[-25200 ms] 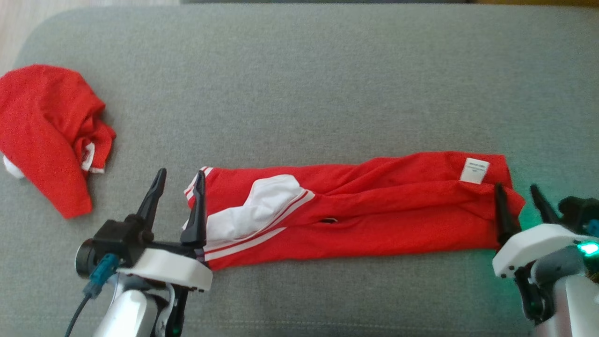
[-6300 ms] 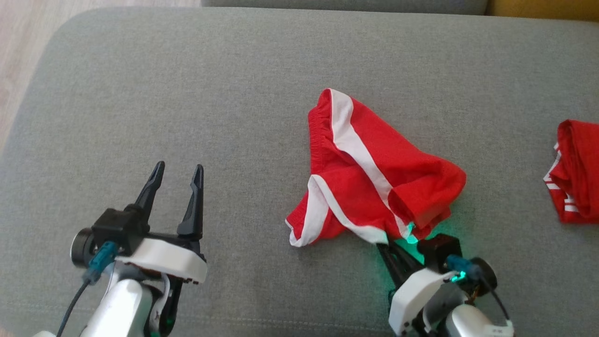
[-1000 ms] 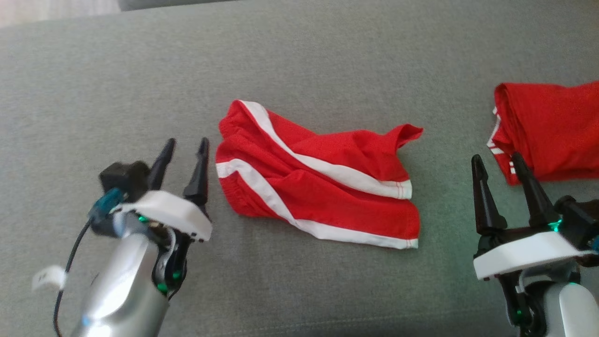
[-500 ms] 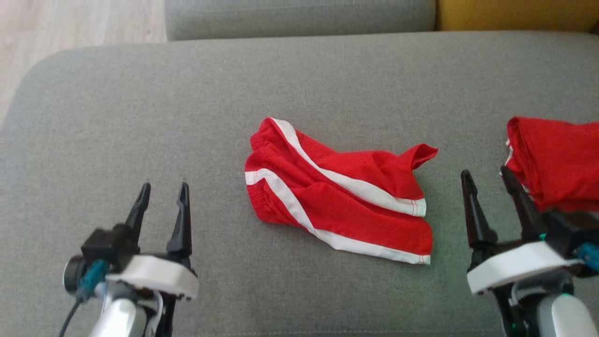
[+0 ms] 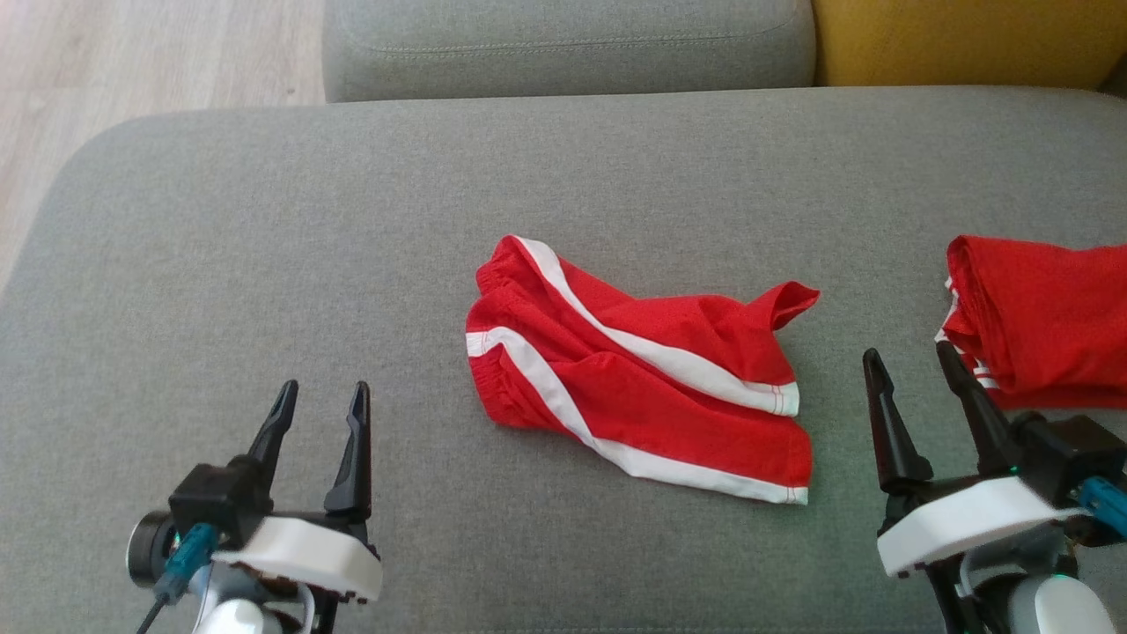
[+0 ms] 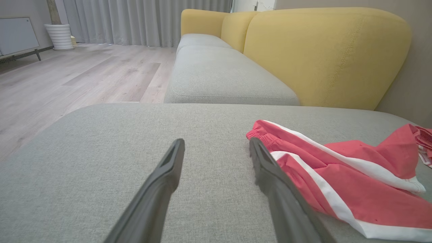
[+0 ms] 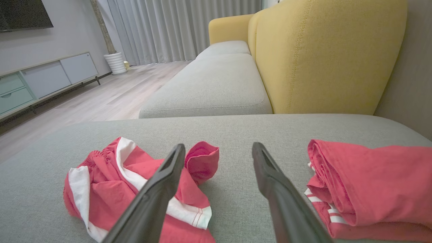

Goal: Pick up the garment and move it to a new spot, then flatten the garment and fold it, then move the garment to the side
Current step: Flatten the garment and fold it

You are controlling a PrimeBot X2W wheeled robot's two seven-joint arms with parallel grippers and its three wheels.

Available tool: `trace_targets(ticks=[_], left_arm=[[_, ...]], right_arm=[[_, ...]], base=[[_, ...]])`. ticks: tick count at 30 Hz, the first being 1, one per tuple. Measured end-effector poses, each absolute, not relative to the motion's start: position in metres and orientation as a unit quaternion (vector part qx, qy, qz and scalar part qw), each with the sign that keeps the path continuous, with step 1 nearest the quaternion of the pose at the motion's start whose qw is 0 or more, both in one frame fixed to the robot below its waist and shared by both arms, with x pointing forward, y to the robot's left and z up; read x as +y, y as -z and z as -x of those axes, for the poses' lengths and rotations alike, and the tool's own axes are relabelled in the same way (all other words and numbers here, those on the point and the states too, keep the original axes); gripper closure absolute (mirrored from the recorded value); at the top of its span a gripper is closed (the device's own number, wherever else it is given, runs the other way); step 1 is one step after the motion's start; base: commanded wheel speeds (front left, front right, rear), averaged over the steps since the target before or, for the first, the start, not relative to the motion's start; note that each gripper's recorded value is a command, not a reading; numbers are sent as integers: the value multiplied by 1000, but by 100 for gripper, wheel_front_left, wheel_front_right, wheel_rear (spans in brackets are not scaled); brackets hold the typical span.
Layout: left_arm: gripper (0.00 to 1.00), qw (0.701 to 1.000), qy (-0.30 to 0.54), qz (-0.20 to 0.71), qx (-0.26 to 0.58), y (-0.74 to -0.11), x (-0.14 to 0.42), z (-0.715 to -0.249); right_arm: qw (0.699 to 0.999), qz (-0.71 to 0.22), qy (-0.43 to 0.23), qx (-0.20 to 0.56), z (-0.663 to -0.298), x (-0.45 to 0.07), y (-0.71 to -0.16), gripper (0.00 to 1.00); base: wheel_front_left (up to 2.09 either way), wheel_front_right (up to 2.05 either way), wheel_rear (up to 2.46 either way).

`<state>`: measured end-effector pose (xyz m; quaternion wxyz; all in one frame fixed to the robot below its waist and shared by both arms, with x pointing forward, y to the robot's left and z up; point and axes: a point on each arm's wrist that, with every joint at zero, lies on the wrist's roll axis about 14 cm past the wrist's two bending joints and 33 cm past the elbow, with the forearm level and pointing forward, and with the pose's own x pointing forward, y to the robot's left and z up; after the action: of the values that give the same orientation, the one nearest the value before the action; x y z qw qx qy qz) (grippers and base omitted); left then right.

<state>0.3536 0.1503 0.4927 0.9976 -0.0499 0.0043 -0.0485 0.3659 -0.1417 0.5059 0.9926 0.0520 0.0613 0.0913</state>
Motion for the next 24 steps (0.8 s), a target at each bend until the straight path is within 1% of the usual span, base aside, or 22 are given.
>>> trace_targets(ticks=[10, 14, 17, 21, 24], left_arm=[[0, 997, 52, 48, 12, -489, 149, -354], [0, 995, 69, 65, 36, -481, 143, -358], [0, 991, 100, 76, 49, -481, 129, -371], [0, 984, 144, 90, 59, -487, 105, -403], [0, 977, 164, 102, 89, -478, 93, -423]], right_arm=[[993, -54, -88, 64, -367, -144, -504, 0], [992, -55, -86, 69, -369, -145, -501, 0], [992, -55, -86, 75, -371, -145, -497, 0], [991, -57, -84, 86, -375, -146, -489, 0], [991, -58, -83, 90, -381, -146, -486, 0]], base=[[0, 0, 0], [0, 0, 0], [0, 0, 0], [0, 0, 0], [0, 0, 0]])
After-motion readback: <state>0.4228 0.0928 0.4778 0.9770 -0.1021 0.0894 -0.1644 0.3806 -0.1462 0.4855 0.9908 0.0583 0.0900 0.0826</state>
